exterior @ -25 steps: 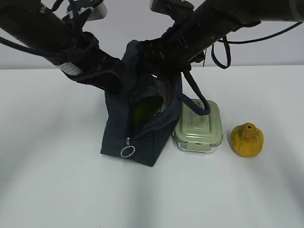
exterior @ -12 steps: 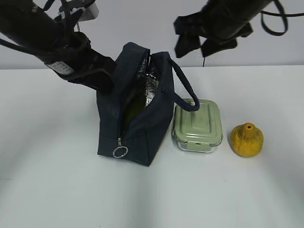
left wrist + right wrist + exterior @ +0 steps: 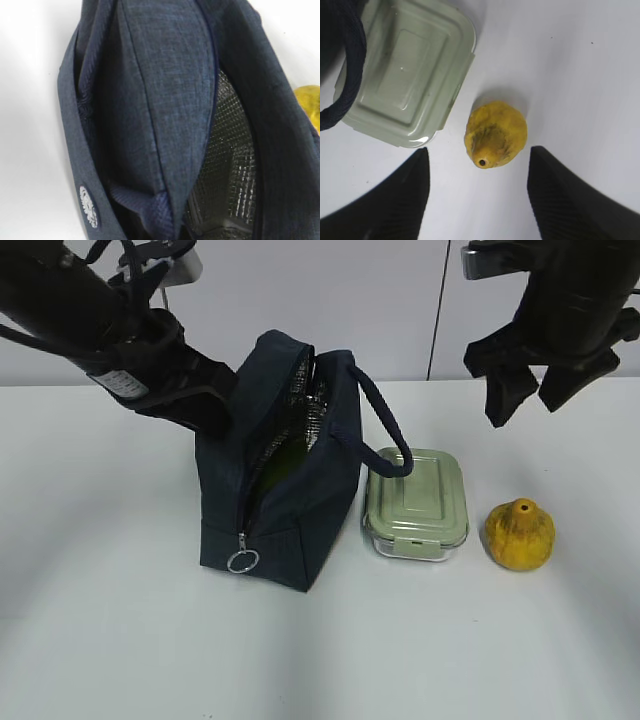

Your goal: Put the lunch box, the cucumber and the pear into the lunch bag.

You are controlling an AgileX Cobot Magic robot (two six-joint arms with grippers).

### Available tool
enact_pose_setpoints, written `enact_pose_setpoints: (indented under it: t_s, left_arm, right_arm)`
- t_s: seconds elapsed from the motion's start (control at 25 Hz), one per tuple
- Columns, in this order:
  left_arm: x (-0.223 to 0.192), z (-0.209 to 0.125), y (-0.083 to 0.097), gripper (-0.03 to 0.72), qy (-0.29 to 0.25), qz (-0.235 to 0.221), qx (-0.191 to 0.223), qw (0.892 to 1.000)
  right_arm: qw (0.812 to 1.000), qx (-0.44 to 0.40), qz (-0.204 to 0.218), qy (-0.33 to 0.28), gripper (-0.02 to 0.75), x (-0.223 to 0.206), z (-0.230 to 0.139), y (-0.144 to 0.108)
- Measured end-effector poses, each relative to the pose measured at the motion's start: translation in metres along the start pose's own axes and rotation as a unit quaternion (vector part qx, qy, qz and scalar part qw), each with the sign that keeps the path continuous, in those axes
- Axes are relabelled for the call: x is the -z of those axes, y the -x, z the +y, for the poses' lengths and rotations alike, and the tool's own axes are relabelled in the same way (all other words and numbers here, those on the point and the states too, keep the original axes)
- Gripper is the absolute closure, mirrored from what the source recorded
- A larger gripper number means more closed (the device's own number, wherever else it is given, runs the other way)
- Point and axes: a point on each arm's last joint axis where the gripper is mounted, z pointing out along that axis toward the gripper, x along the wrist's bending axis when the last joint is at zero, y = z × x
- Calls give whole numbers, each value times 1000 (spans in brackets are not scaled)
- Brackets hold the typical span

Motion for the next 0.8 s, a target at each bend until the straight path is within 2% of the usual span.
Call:
enact_pose_setpoints:
  t_s: [0.2, 0.44, 0.6, 0.8]
  left_arm:
    - [0, 0, 0, 685, 0, 0, 0, 1000]
    - [0, 0, 0, 685, 0, 0, 0, 1000]
    - [0, 0, 0, 685, -1, 0, 0, 1000]
    - [0, 0, 0, 685, -1, 0, 0, 1000]
  right_arm:
    - [999, 5, -8, -38, 265, -23, -5, 0]
    - [994, 6, -10, -110, 266, -59, -33, -2]
    - [995, 6, -9, -103, 267, -71, -38, -3]
    - [998, 6, -9, -66, 268, -73, -32, -3]
